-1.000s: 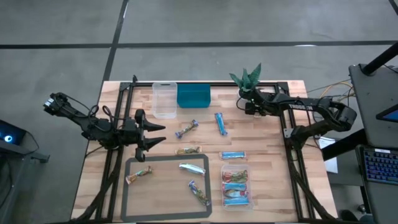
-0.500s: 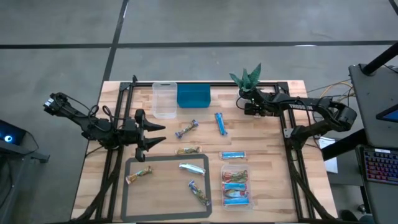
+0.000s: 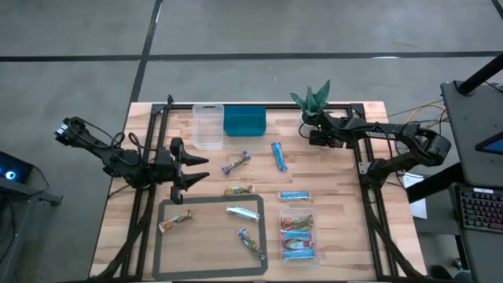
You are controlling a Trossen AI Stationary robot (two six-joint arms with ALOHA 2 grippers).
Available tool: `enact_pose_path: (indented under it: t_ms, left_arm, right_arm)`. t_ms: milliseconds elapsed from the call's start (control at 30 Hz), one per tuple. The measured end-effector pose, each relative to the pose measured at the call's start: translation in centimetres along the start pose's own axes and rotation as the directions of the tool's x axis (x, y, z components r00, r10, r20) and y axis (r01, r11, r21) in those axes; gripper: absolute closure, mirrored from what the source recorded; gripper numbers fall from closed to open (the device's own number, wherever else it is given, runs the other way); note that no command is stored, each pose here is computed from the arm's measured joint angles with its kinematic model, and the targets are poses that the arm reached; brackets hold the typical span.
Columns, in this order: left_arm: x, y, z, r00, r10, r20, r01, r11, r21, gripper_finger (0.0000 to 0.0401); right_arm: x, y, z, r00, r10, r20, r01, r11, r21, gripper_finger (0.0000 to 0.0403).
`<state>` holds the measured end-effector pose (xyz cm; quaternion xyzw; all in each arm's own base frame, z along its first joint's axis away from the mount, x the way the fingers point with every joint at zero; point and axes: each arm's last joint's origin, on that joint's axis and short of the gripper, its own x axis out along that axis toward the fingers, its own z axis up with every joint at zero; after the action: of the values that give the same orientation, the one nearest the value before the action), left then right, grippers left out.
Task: Pick and place Granola Bars by type
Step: Put the yellow granola bar into the top transparent bin
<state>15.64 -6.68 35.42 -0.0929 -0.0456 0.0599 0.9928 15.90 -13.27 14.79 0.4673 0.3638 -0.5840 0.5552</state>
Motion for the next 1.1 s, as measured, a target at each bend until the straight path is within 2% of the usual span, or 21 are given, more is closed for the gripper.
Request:
enact_pose_path:
  t_ms: [200, 467, 767, 933, 1100]
  left_arm:
    - [0.0, 0.0, 0.0, 1.000, 0.000, 0.001, 0.000, 1.000, -0.001, 0.0224]
    - [0.0, 0.0, 0.0, 1.000, 0.000, 0.001, 0.000, 1.000, -0.002, 0.0224]
    - [0.0, 0.0, 0.0, 1.000, 0.000, 0.001, 0.000, 1.000, 0.001, 0.0224]
    - [0.0, 0.0, 0.0, 1.000, 0.000, 0.001, 0.000, 1.000, 0.002, 0.0224]
    - [0.0, 0.0, 0.0, 1.000, 0.000, 0.001, 0.000, 1.000, 0.020, 0.0224]
  right_arm:
    - [0.0, 0.0, 0.0, 1.000, -0.001, -0.003, 0.001, 1.000, 0.000, 0.0314]
    - [0.3, -0.4, -0.3, 1.000, -0.012, -0.010, 0.012, 1.000, -0.007, 0.0390]
    - [-0.6, 0.0, -0.8, 0.999, -0.028, -0.027, 0.026, 0.997, -0.067, 0.0395]
    - [-3.7, 1.1, -1.1, 1.000, -0.029, 0.003, 0.029, 0.992, -0.125, 0.0395]
    - [-7.0, 2.2, -1.2, 1.000, 0.016, 0.018, -0.013, 0.985, -0.173, 0.0395]
